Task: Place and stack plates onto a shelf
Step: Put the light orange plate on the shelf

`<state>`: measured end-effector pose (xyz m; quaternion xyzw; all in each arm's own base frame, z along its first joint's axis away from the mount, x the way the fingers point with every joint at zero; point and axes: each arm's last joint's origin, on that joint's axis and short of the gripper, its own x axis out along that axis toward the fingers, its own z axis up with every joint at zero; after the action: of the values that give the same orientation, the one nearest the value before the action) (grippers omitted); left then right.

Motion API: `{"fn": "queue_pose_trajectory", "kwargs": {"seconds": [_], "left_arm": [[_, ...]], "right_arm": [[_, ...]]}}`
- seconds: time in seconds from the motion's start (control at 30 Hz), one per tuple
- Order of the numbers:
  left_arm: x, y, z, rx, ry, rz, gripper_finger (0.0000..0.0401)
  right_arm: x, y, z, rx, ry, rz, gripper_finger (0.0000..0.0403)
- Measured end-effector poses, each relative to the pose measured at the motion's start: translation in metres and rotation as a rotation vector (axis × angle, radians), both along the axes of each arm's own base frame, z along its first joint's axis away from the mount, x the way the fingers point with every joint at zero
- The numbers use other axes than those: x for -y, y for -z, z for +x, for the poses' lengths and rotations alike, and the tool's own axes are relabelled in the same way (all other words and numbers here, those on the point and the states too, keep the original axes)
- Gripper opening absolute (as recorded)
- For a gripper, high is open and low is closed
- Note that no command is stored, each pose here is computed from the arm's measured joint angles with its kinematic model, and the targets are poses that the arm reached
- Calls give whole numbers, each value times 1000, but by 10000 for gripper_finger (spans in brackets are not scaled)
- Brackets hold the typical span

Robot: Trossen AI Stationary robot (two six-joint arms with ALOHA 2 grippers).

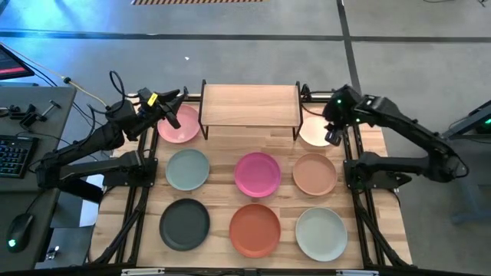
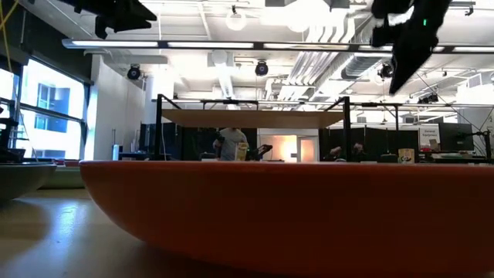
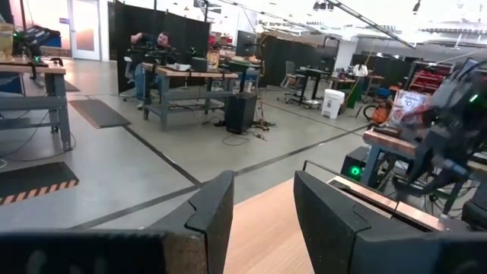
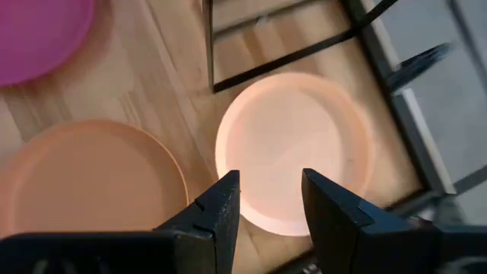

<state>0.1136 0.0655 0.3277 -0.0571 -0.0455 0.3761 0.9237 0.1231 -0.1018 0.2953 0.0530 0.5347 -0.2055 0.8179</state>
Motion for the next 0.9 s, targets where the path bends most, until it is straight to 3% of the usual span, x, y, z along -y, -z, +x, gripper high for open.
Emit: {"fn": "queue_pose_trajectory", "kwargs": {"seconds": [0.33, 0.9], "left_arm": [[0, 0, 0, -26, -1, 22, 129], [0, 1, 0, -23, -1, 17, 129]], "right_arm": [[1, 74, 0, -36, -68, 65, 124], [0, 98, 1, -3, -184, 55, 124]]}}
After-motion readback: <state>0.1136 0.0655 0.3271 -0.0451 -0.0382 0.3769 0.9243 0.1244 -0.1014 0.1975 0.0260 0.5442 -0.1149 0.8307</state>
